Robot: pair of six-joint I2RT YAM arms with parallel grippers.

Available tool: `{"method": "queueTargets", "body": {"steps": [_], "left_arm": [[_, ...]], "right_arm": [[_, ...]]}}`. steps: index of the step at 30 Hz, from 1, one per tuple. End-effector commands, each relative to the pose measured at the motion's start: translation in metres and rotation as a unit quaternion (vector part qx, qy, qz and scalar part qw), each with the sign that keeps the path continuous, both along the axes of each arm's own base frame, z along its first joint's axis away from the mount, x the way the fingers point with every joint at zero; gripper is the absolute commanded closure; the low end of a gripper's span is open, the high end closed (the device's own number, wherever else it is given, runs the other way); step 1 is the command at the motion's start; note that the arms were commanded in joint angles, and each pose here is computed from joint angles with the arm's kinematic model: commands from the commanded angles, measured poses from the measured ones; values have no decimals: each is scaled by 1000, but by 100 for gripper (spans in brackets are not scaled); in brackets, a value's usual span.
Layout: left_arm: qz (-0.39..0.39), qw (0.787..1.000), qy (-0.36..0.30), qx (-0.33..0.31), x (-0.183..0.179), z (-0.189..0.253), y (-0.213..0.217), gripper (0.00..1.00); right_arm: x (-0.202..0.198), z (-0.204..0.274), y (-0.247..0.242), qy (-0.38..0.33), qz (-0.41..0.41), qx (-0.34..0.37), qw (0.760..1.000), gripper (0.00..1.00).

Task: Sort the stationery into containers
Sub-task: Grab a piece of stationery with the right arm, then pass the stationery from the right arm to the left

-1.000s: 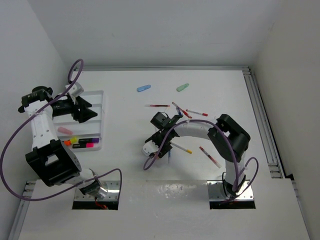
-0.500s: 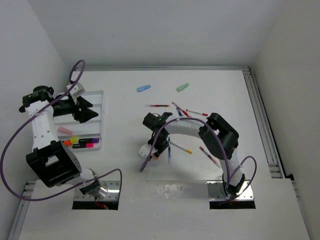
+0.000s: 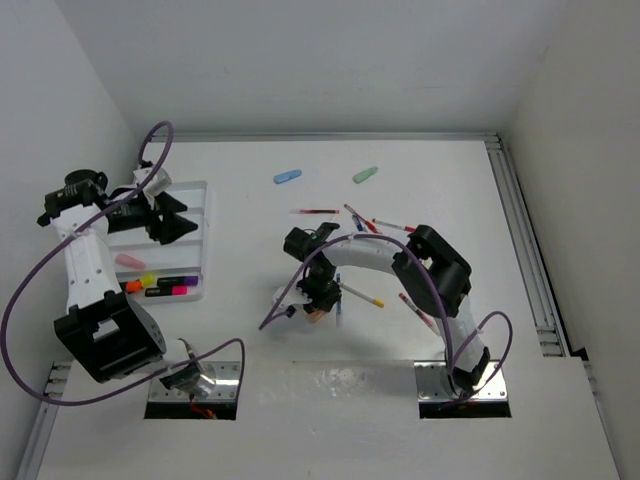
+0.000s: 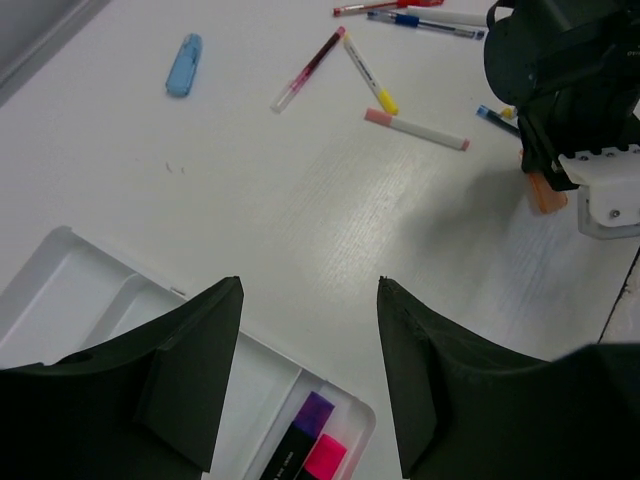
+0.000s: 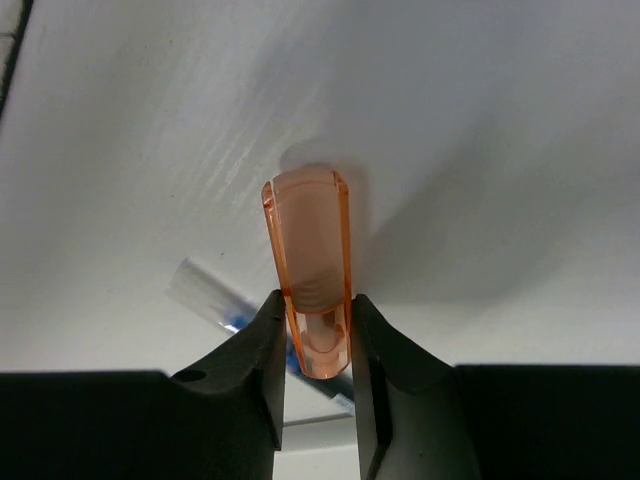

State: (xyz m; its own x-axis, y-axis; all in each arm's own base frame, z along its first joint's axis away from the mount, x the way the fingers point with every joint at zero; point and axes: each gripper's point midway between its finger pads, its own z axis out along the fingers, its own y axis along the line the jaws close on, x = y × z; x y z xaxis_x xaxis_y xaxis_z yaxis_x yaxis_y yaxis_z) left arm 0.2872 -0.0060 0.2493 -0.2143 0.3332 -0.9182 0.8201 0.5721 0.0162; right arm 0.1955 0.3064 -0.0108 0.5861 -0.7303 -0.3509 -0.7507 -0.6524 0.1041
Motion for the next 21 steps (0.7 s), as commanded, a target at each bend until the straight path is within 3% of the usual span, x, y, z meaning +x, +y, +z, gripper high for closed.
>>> {"method": "queueTargets", "body": {"steps": [1,4,7,10,13,17,19,21], "left_arm": [[-8,996,-86,-5,1,42,-10,38],[-7,994,-112,1,-1,58,-13,40],[-28,990,-126,53,-7,66,-22,40],[-62,982,-143,110,-16,71,-32,41],[-96,971,-155,151,-30,69,-50,42],[-183,946,-181,197,-55,54,-87,44],[-193,946,-162,204,-60,43,-93,44],[-233,938,-147,211,-67,31,-112,44]], "right_arm": [[0,23,3,46,-131,-11,990,98],[4,48,-1,111,-234,-19,966,100],[9,71,2,169,-326,-8,930,100],[9,85,3,242,-416,-4,877,100],[9,104,5,321,-493,-4,808,100],[21,128,10,383,-533,10,754,100],[28,140,13,409,-548,14,730,100],[37,142,15,409,-546,33,730,100]]}}
